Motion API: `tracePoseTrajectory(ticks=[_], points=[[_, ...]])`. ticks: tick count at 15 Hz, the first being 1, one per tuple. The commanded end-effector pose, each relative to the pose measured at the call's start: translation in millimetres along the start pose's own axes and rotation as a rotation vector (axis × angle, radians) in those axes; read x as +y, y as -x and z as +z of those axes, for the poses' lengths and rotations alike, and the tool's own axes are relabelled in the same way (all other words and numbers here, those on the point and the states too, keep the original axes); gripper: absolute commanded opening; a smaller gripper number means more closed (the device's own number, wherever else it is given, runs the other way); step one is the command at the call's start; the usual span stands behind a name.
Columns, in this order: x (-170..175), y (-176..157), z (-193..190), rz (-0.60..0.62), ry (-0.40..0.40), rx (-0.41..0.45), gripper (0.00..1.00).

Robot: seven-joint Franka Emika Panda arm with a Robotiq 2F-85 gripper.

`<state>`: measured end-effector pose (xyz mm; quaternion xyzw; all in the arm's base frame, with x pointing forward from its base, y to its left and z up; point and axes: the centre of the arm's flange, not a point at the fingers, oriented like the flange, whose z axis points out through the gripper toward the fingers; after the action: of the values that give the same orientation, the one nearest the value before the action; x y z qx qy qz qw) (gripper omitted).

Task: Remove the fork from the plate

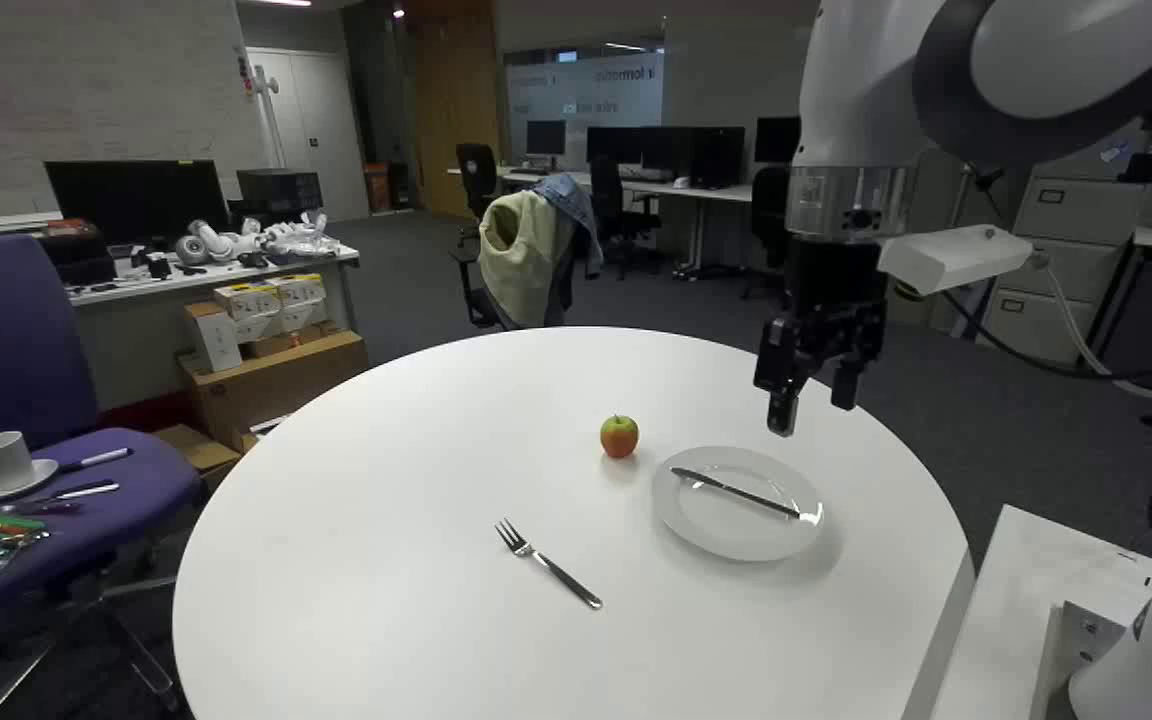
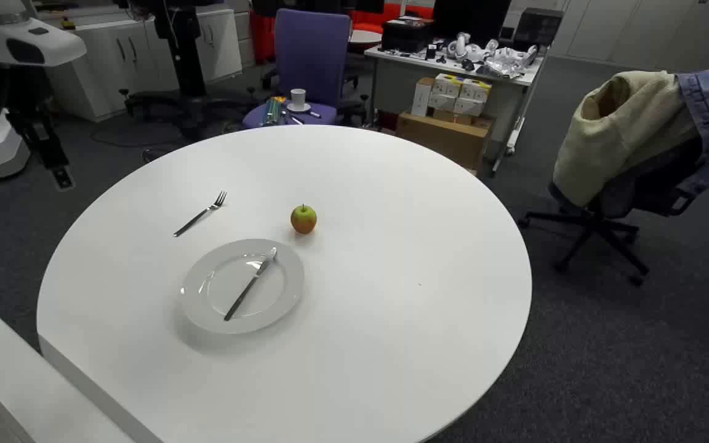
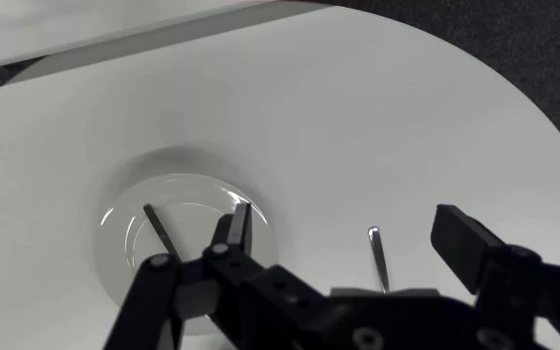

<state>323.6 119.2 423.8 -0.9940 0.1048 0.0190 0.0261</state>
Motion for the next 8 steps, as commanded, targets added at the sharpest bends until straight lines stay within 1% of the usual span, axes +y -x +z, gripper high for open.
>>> tracePoseTrajectory(ticks=[1, 5, 8], points=[[0.0, -0.1, 0.5, 0.0, 0.0, -0.001, 1.0], [-0.1, -0.1, 0.5, 0.0, 0.0, -0.001, 1.0], [25.0, -12.2, 9.1, -0.019, 0.033, 0.037, 1.0]])
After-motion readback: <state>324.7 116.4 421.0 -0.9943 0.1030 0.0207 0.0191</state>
